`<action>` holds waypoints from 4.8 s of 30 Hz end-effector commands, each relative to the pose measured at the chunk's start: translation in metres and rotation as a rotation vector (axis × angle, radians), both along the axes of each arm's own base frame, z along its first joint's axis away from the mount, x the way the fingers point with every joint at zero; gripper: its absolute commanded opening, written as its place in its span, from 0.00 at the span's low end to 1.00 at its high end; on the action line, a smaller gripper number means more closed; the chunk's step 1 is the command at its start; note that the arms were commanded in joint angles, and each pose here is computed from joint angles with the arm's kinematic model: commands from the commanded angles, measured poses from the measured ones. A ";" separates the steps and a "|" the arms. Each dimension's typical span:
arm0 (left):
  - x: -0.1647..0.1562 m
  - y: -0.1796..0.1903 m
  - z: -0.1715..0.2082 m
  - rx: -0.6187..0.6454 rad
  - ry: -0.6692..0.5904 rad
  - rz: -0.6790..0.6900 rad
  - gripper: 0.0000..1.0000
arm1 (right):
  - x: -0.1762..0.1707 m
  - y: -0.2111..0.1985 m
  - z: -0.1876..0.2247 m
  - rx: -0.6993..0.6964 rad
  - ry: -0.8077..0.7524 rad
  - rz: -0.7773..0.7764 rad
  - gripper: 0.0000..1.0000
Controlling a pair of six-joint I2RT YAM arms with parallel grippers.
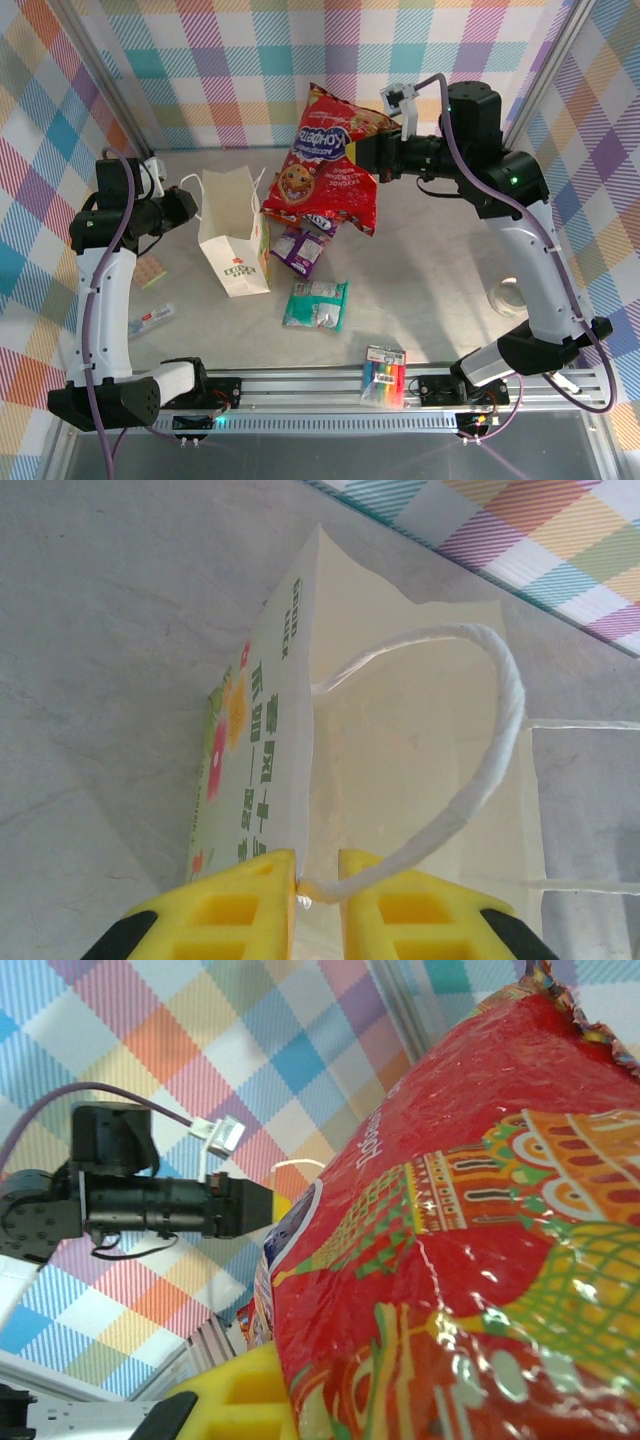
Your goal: Place the snacks into the paper bag
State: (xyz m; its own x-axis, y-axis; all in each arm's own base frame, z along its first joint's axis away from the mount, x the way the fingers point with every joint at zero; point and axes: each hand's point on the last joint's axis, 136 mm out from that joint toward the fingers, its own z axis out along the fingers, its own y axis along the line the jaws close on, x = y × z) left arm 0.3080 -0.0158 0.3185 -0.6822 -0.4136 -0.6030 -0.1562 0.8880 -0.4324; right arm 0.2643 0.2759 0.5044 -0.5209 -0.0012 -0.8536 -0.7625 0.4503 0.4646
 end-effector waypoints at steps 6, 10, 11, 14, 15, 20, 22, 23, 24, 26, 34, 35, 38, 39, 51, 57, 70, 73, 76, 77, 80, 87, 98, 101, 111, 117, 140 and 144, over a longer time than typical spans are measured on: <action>-0.001 -0.003 0.008 -0.030 -0.045 -0.019 0.18 | -0.023 0.033 0.062 0.155 -0.249 0.132 0.00; 0.001 -0.004 0.005 -0.030 -0.039 -0.023 0.18 | -0.019 0.054 0.057 0.137 -0.259 0.158 0.00; 0.001 -0.004 0.005 -0.031 -0.039 -0.023 0.18 | -0.018 0.058 0.056 0.133 -0.259 0.161 0.00; 0.002 -0.005 0.003 -0.036 -0.038 -0.029 0.18 | -0.013 0.072 0.052 0.128 -0.255 0.174 0.00; 0.002 -0.005 0.002 -0.038 -0.036 -0.030 0.18 | -0.010 0.077 0.051 0.129 -0.253 0.177 0.00; 0.002 -0.008 -0.003 -0.053 -0.030 -0.045 0.17 | -0.007 0.096 0.055 0.141 -0.268 0.197 0.00; 0.003 -0.009 -0.005 -0.057 -0.028 -0.048 0.17 | -0.006 0.101 0.059 0.150 -0.282 0.200 0.00; 0.003 -0.010 -0.006 -0.056 -0.027 -0.051 0.17 | -0.006 0.104 0.061 0.154 -0.287 0.202 0.00; 0.002 -0.010 -0.006 -0.057 -0.026 -0.051 0.17 | -0.005 0.107 0.062 0.161 -0.293 0.203 0.00; 0.002 -0.011 -0.007 -0.061 -0.028 -0.056 0.17 | -0.005 0.111 0.066 0.173 -0.306 0.208 0.00; 0.003 -0.012 -0.005 -0.071 -0.047 -0.057 0.15 | 0.008 0.134 0.066 0.198 -0.306 0.189 0.00; 0.003 -0.013 -0.005 -0.077 -0.050 -0.059 0.15 | 0.010 0.138 0.064 0.203 -0.300 0.189 0.00; 0.003 -0.015 -0.005 -0.092 -0.050 -0.061 0.14 | 0.014 0.147 0.062 0.223 -0.290 0.194 0.00; 0.004 -0.015 -0.006 -0.095 -0.049 -0.062 0.13 | 0.015 0.150 0.061 0.226 -0.291 0.196 0.00; 0.004 -0.017 -0.011 -0.116 -0.037 -0.060 0.11 | 0.037 0.155 0.048 0.166 -0.340 0.102 0.00; 0.002 -0.017 -0.008 -0.119 -0.046 -0.058 0.11 | 0.049 0.152 0.036 0.104 -0.363 0.048 0.00; -0.001 -0.016 -0.008 -0.112 -0.038 -0.050 0.10 | 0.061 0.148 0.029 0.048 -0.399 -0.016 0.00; -0.002 -0.016 -0.010 -0.115 -0.035 -0.053 0.10 | 0.062 0.150 0.026 0.044 -0.395 -0.020 0.00; -0.003 -0.018 -0.011 -0.120 -0.032 -0.060 0.09 | 0.064 0.154 0.023 0.041 -0.389 -0.023 0.00; -0.003 -0.018 -0.012 -0.121 -0.029 -0.058 0.09 | 0.065 0.154 0.022 0.035 -0.386 -0.030 0.00; -0.004 -0.018 -0.012 -0.120 -0.032 -0.058 0.09 | 0.066 0.157 0.017 0.015 -0.383 -0.035 0.00; -0.005 -0.019 -0.010 -0.120 -0.040 -0.070 0.09 | 0.068 0.165 -0.004 -0.055 -0.374 -0.041 0.00; -0.007 -0.020 -0.012 -0.120 -0.035 -0.073 0.09 | 0.064 0.176 -0.007 -0.079 -0.403 -0.044 0.00; -0.006 -0.021 -0.014 -0.123 -0.032 -0.075 0.09 | 0.064 0.179 -0.008 -0.075 -0.397 -0.041 0.00; -0.006 -0.023 -0.014 -0.133 -0.035 -0.085 0.08 | 0.067 0.195 -0.024 -0.083 -0.360 -0.016 0.00; -0.005 -0.021 -0.013 -0.127 -0.038 -0.077 0.07 | 0.061 0.201 -0.032 -0.094 -0.357 0.026 0.00; 0.000 0.000 -0.030 -0.101 0.020 0.050 0.06 | 0.016 0.186 -0.039 -0.212 -0.419 0.162 0.00; 0.001 0.004 -0.035 -0.100 0.031 0.072 0.05 | 0.010 0.184 -0.042 -0.236 -0.447 0.203 0.00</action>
State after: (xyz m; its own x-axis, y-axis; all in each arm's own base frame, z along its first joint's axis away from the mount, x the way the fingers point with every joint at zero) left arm 0.3065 -0.0210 0.2914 -0.6810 -0.4884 -0.5457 -0.1861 0.8361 -0.5160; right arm 0.2959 0.4728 0.3846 -0.2347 -0.4204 -0.8765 -0.9184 0.3915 0.0581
